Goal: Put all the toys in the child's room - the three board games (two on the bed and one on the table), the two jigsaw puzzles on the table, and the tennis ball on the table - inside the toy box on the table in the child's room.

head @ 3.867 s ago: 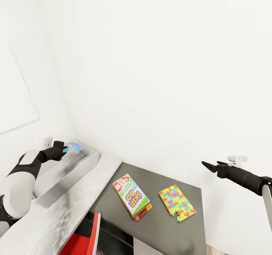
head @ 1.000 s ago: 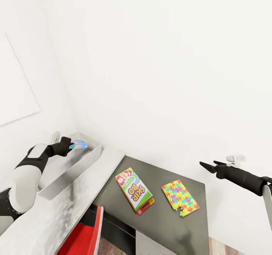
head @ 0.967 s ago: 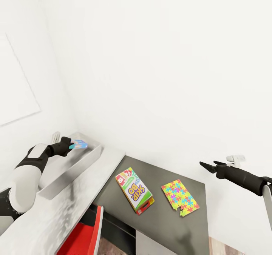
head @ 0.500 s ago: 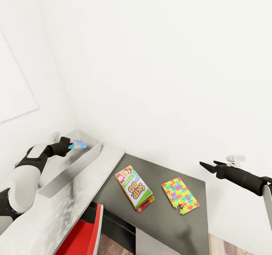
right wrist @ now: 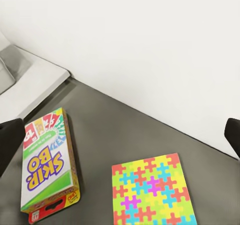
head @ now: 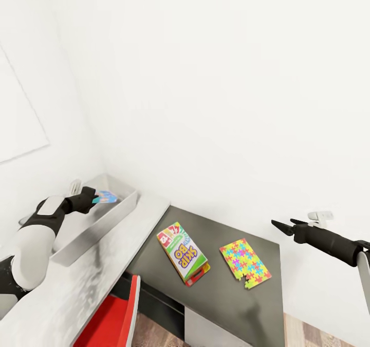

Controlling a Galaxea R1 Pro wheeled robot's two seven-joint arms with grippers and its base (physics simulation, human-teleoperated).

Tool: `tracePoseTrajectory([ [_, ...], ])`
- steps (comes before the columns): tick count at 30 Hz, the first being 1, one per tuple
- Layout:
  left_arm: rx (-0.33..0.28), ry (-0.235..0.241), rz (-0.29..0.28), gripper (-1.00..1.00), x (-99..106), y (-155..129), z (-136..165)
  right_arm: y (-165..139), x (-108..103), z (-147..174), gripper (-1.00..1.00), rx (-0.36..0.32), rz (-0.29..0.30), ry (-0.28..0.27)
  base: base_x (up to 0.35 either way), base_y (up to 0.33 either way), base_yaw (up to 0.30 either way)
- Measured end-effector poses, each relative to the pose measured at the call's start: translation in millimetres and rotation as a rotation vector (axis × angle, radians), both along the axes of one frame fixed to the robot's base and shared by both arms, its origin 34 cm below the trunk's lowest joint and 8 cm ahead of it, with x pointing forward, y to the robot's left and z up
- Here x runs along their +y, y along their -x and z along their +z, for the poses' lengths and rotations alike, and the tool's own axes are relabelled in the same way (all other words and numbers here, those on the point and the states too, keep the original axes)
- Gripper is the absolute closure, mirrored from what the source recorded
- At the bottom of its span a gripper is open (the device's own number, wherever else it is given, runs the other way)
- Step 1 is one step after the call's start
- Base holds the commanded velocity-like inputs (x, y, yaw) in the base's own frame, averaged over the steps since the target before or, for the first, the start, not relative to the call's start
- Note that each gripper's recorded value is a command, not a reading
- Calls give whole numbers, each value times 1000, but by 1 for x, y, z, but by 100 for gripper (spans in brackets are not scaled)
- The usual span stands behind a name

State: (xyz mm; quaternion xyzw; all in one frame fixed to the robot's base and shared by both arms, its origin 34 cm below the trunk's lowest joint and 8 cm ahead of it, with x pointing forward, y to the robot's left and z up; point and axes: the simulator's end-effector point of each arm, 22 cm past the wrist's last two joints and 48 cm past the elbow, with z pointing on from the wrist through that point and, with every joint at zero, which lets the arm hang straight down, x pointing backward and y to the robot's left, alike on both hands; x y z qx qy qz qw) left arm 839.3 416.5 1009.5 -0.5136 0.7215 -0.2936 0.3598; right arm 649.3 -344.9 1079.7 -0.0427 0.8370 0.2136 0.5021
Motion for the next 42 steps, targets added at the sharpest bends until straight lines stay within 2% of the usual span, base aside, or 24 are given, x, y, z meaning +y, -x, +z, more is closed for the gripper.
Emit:
tracePoseTrajectory([
  [4, 18, -35, -3, 100, 3, 1, -7, 0, 0, -3, -100, 6, 0, -1, 0, 0, 0],
  [13, 28, -56, 3, 100, 6, 1, -18, 2, 0, -16, -100, 32, 0, -1, 0, 0, 0],
  [21, 14, -74, 32, 100, 13, -3, -22, 3, 0, -26, -100, 51, 0, 0, 0, 0, 0],
  [30, -18, -81, 53, 100, 22, -17, -7, 4, 0, -35, -100, 68, 0, -1, 0, 0, 0],
  [42, -52, -82, 52, 100, 21, -33, 13, 4, -1, -40, -100, 78, -3, -2, 0, 0, 0],
])
